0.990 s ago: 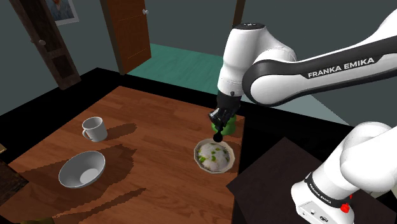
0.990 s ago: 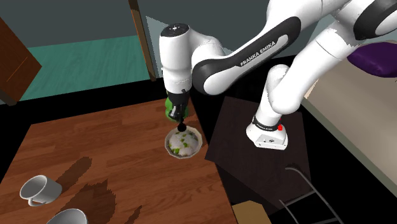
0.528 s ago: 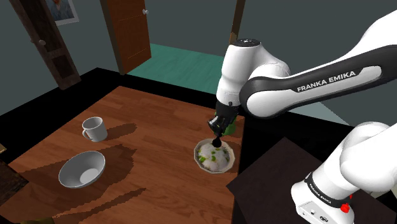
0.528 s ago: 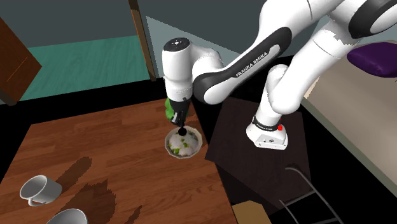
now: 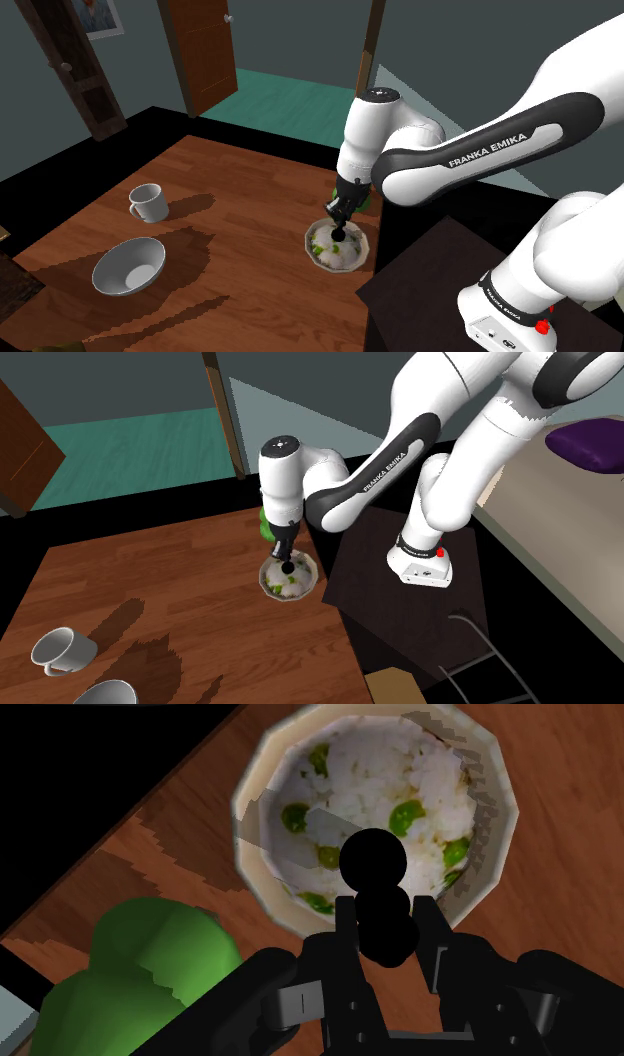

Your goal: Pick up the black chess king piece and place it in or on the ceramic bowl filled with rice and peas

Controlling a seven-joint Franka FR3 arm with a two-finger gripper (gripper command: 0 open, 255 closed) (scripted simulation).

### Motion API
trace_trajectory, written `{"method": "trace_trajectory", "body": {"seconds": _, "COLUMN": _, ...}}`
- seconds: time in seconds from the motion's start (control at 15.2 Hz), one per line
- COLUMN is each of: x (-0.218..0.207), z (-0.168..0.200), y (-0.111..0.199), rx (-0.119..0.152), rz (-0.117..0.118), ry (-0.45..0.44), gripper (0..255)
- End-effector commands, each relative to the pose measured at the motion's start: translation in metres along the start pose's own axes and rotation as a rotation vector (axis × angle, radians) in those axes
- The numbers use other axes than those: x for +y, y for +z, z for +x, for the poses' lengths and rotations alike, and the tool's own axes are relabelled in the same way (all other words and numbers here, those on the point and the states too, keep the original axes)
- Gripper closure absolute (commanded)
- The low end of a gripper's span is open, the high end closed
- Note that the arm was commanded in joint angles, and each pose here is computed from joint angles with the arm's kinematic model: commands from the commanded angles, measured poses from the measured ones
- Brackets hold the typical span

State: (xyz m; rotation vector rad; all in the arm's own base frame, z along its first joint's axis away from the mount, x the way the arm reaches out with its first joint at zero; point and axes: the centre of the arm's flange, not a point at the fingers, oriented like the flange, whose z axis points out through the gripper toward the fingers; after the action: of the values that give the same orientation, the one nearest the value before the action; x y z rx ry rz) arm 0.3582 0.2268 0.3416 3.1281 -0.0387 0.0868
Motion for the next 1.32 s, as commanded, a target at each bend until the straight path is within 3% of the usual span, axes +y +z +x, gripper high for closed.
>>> {"method": "trace_trajectory", "body": {"seconds": 0.0, "x": 0.000, "z": -0.001, "y": 0.006, "rx": 0.001, "rz": 0.001, "ry": 0.000, "gripper": 255}}
{"method": "trace_trajectory", "body": {"seconds": 0.46, "x": 0.000, "z": -0.001, "y": 0.006, "rx": 0.001, "rz": 0.001, "ry": 0.000, "gripper": 255}}
{"method": "trace_trajectory", "body": {"seconds": 0.53, "x": 0.000, "z": -0.001, "y": 0.006, "rx": 0.001, "rz": 0.001, "ry": 0.000, "gripper": 0}}
{"method": "trace_trajectory", "body": {"seconds": 0.86, "x": 0.000, "z": -0.001, "y": 0.006, "rx": 0.001, "rz": 0.001, "ry": 0.000, "gripper": 0}}
{"method": "trace_trajectory", "body": {"seconds": 1.12, "x": 0.000, "z": -0.001, "y": -0.044, "rx": 0.001, "rz": 0.001, "ry": 0.000, "gripper": 0}}
{"method": "trace_trajectory", "body": {"seconds": 1.25, "x": 0.000, "z": -0.001, "y": -0.044, "rx": 0.001, "rz": 0.001, "ry": 0.000, "gripper": 0}}
